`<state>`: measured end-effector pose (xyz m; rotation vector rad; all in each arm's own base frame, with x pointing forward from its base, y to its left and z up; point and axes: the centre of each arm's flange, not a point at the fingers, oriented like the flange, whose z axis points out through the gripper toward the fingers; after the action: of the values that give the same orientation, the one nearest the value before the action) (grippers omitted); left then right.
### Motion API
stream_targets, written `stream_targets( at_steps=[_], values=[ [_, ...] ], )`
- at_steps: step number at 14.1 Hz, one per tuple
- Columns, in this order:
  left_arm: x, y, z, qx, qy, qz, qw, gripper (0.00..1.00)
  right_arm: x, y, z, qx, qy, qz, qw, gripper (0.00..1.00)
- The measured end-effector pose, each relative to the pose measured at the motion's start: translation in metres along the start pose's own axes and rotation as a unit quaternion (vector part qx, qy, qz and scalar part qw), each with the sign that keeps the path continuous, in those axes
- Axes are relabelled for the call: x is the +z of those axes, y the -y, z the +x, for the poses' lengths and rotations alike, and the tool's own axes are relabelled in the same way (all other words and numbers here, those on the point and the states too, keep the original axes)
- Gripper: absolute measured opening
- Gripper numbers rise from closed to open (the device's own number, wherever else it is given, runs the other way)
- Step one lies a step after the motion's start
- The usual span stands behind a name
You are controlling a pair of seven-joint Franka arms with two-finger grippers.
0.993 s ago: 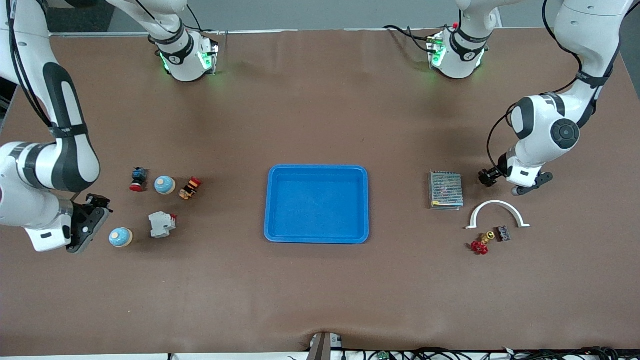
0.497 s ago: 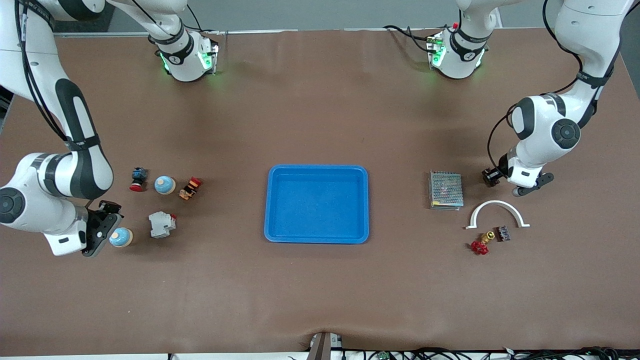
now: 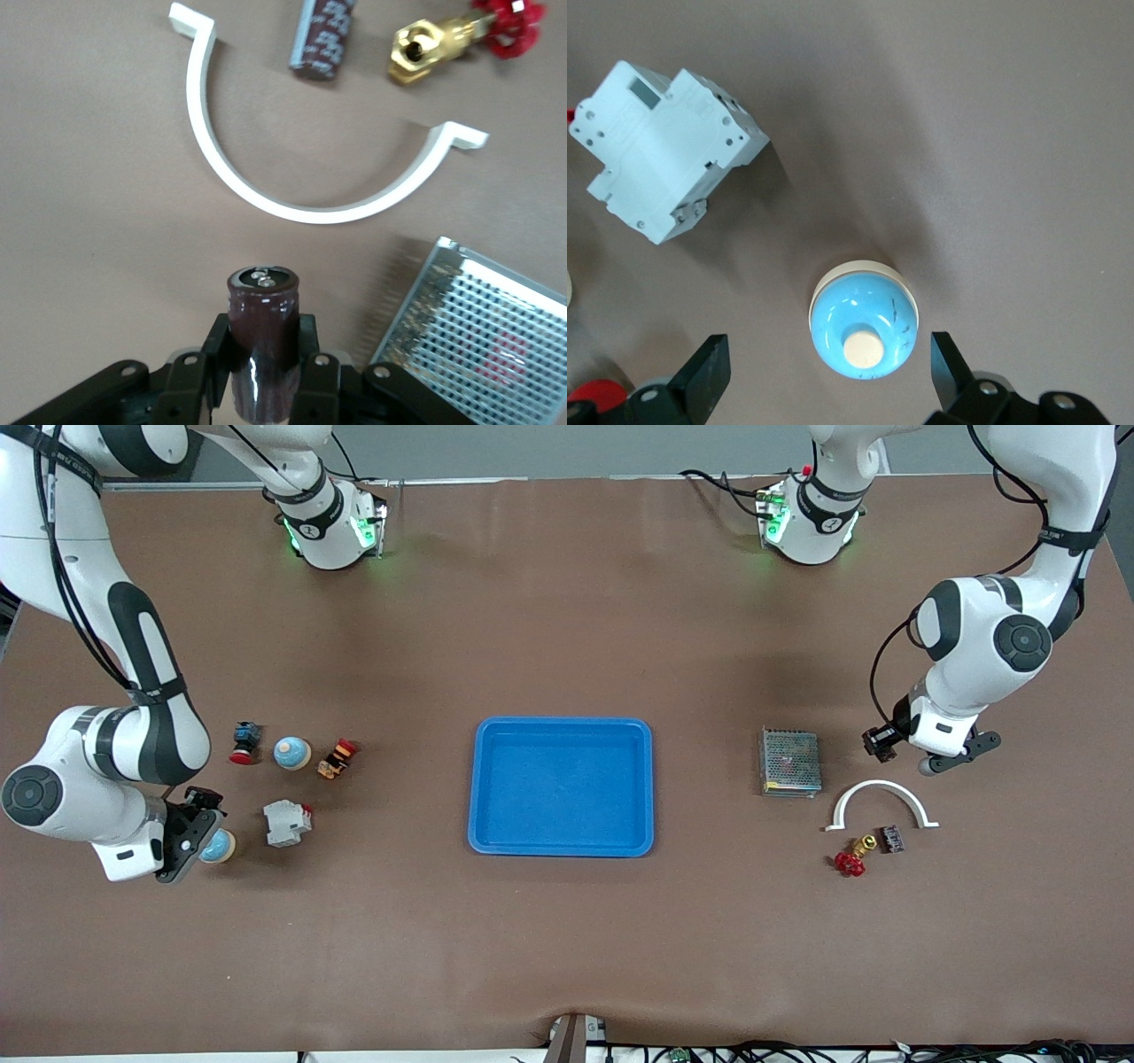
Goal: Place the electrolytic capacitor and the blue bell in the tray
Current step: 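Close the right gripper on the blue bell and lift it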
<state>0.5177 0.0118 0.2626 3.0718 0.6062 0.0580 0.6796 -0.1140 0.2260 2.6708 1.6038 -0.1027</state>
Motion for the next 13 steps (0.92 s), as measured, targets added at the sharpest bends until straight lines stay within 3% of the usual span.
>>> stream_targets(
  at_steps=[13],
  values=[
    [-0.040,-0.122,-0.029,-0.029,0.016,-0.011,0.999,0.33,0.048,-0.007,-0.008,0.009,-0.009,-0.007,1.000,1.00]
  ],
)
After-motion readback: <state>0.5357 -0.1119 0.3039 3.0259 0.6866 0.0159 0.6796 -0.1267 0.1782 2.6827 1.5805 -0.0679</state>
